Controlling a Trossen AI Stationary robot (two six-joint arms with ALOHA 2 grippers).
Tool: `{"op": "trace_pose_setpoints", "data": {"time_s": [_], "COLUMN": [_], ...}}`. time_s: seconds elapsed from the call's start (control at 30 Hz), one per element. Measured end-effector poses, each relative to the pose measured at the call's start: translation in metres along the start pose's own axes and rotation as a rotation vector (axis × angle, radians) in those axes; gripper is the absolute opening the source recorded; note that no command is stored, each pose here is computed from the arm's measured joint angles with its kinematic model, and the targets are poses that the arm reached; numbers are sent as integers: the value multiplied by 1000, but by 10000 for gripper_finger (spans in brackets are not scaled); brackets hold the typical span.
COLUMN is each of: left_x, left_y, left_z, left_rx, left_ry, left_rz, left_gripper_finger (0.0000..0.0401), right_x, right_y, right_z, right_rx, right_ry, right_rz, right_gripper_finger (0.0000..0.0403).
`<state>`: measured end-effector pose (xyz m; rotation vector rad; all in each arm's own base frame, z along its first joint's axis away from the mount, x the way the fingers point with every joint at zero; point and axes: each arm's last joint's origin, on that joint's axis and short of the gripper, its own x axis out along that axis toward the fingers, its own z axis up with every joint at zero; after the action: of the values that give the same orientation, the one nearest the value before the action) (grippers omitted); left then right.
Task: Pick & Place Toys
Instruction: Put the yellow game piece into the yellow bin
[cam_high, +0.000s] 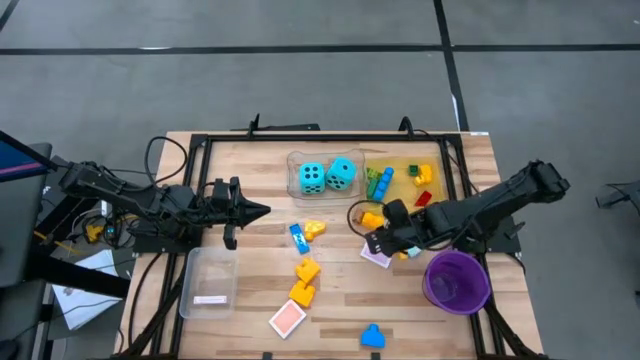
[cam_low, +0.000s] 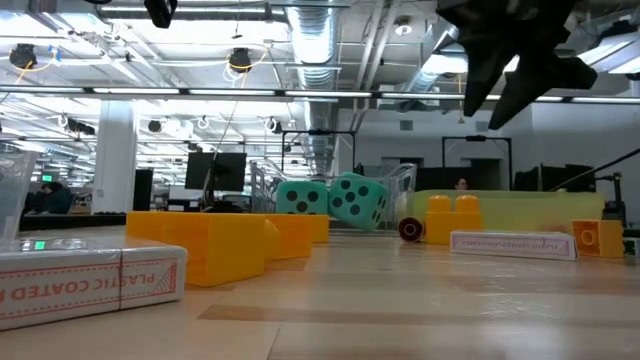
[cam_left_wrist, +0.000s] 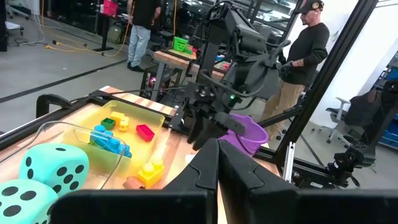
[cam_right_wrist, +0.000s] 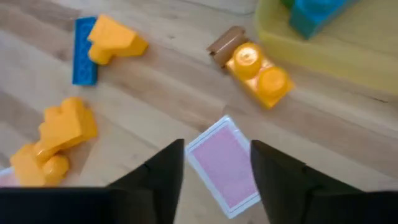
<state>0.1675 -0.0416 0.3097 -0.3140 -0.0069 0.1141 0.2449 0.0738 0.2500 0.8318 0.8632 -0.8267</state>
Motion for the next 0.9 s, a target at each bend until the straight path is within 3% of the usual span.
{"op": "trace_pose_setpoints", "data": {"time_s": [0.2, 0.37, 0.6, 0.9], "left_x": [0, 0, 0, 0], "left_y": [0, 0, 0, -1], "left_z": [0, 0, 1, 2], "left_rx": [0, 0, -4, -10], "left_ry": [0, 0, -9, -20], "left_rz": [0, 0, -3, -7], "left_gripper_finger": [0, 0, 0, 0], "right_x": [4, 15, 43, 70], "right_y": [-6, -4, -3, -2], "right_z": [13, 21, 32, 27], "right_rx": [-72, -200, -190, -227], "right_ry": [-8, 12, 92, 126], "right_rz": [-54, -63, -122, -219], "right_gripper_finger": [260, 297, 311, 311]}}
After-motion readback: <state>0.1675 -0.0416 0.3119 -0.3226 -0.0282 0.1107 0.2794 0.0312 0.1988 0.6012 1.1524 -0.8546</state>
